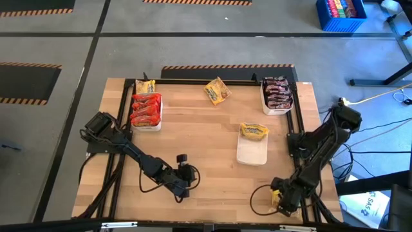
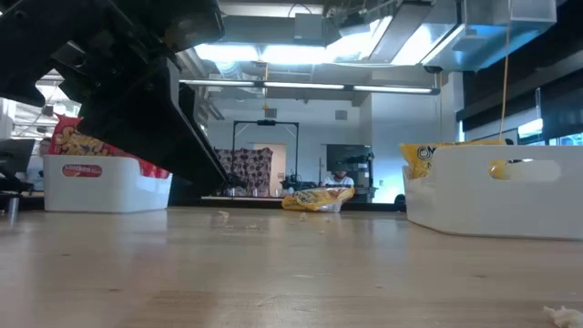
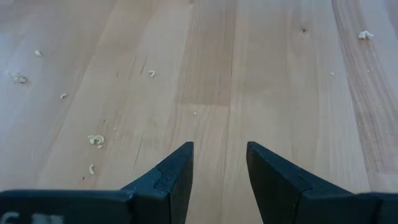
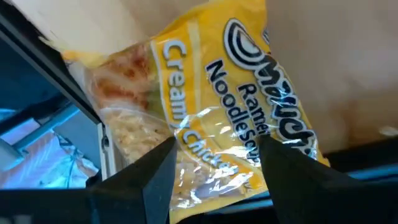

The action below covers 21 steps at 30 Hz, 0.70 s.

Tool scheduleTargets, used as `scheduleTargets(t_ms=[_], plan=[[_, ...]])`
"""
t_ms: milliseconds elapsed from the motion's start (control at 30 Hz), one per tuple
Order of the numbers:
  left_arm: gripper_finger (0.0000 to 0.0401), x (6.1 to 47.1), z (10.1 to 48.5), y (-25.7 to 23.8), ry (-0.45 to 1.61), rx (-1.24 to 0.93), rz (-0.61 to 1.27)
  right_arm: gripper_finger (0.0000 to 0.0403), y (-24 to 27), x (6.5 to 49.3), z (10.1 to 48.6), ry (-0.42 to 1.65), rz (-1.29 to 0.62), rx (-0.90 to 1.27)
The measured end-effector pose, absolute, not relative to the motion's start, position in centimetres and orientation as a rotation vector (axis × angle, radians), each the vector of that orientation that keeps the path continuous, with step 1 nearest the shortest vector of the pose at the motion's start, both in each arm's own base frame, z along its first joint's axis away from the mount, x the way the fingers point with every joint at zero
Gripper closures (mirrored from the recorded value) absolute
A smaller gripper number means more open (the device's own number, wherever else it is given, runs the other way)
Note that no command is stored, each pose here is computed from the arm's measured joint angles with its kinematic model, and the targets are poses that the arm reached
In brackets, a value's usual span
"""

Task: Sort Maruchan noodles
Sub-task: Put the bottom yellow noodle into the bottom white bin

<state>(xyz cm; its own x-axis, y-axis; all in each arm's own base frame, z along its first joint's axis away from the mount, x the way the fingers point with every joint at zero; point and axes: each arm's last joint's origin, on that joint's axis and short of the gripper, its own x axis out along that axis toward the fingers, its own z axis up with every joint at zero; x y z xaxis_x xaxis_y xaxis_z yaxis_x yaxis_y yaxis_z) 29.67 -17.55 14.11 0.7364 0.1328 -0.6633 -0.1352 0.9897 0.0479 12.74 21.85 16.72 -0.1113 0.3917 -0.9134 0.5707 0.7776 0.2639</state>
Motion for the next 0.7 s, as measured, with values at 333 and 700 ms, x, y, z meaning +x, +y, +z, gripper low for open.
scheduleTargets(t_ms=[333,700], plan=[[0.0258,29.7,14.1,-17.6,0.724,-0.007,0.145,0.0194,21.7,16.1,15.1,1.632,-0.114,0.766],[0.0258,29.7,14.2,-17.6,0.720,-0.010,0.144,0.0194,18.7,20.4,14.7,1.277,-0.266,0.761]])
